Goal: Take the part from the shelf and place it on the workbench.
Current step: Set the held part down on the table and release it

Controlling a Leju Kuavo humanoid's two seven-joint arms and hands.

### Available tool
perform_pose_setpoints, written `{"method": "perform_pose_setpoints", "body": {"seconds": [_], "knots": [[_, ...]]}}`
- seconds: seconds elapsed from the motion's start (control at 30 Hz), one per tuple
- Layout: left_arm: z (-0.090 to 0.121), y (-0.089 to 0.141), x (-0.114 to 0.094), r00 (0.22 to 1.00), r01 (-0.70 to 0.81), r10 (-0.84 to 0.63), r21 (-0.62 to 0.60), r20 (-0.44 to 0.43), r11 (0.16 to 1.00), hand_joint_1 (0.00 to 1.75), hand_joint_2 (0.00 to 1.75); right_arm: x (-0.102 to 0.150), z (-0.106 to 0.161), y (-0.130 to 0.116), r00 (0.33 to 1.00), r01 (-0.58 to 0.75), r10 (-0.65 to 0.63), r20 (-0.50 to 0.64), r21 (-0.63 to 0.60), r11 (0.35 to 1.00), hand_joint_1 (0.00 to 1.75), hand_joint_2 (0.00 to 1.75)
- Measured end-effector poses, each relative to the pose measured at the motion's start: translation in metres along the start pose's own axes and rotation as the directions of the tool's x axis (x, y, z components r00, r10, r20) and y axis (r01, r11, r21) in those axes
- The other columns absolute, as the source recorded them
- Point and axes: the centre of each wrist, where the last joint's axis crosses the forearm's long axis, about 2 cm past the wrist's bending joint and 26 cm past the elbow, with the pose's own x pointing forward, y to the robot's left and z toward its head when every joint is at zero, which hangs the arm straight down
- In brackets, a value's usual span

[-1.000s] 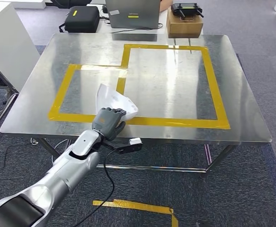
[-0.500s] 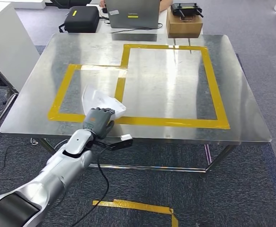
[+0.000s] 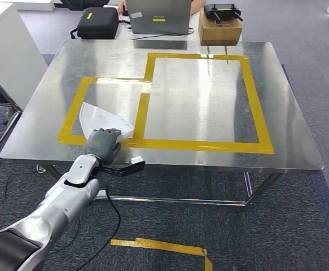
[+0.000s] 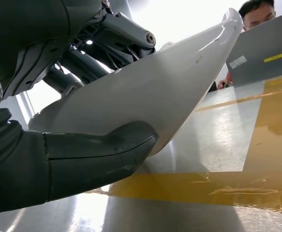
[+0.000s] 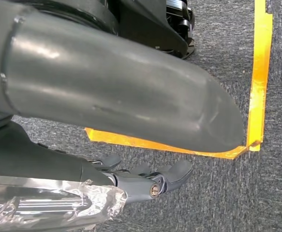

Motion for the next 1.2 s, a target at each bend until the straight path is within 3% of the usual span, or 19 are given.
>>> {"method": "perform_pose_setpoints", "body": {"seconds": [0.23,0.37,0.53,0.67,1.2], "knots": [[0.0006,-0.0008,-0.0036,1.000,0.007,-0.007,0.014,0.027,1.000,1.75,1.75,0.0002,0.0000,0.0004,1.000,-0.003,0.003,0.001,0.005,1.000,0.00,0.00],[0.0011,-0.0011,-0.0037,0.998,0.009,-0.011,0.023,0.066,1.000,0.00,1.75,0.0007,-0.0002,0.0009,1.000,-0.008,0.007,0.003,0.011,1.000,0.00,0.00],[0.0016,-0.0017,-0.0030,0.996,0.005,-0.007,0.030,0.092,1.000,0.00,1.75,0.0012,-0.0003,0.0016,1.000,-0.014,0.014,0.005,0.016,1.000,0.00,0.00],[0.0010,-0.0010,-0.0023,0.995,-0.028,0.025,0.027,0.099,0.999,0.00,0.00,0.0014,-0.0003,0.0022,1.000,-0.019,0.019,0.006,0.020,1.000,0.00,0.00],[-0.0009,0.0017,0.0048,0.992,-0.073,0.069,0.035,0.101,0.997,0.00,0.00,0.0014,-0.0002,0.0026,1.000,-0.023,0.023,0.004,0.015,1.000,0.00,0.00]]}}
